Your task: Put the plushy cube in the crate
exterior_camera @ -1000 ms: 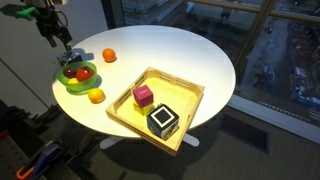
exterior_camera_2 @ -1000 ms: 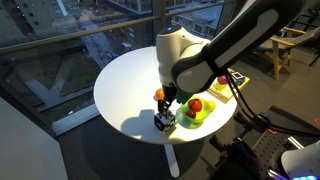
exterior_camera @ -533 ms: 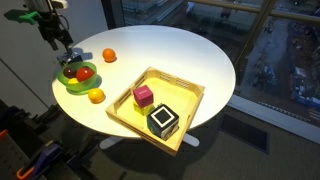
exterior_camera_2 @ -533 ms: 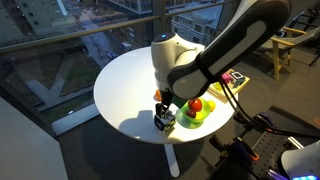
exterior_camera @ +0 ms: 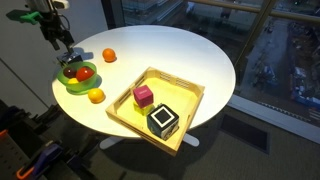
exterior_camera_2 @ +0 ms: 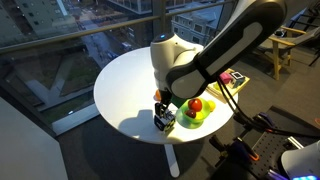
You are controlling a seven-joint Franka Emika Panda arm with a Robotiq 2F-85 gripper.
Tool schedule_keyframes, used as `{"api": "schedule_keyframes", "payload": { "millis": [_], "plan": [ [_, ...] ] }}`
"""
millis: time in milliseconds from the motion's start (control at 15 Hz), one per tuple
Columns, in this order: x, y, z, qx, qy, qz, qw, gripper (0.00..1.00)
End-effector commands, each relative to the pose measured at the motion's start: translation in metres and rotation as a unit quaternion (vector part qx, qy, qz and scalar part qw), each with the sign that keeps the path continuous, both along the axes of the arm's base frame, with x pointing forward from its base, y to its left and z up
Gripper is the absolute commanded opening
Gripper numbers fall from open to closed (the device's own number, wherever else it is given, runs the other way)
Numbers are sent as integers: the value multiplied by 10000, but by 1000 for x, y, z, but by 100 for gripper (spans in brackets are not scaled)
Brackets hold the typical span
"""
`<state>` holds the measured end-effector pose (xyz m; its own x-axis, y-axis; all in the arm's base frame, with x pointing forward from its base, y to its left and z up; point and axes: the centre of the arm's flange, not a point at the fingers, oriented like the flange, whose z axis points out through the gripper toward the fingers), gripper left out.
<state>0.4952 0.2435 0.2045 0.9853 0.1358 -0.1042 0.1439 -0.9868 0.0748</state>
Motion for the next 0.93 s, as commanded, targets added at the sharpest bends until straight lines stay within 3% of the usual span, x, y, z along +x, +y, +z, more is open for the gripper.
{"api": "schedule_keyframes", "payload": {
  "millis": [0, 867],
  "plan": [
    [0, 0, 0, 0, 0, -1, 10000, 100],
    [4, 3, -9, 51, -49, -86, 9999, 100]
  ]
}}
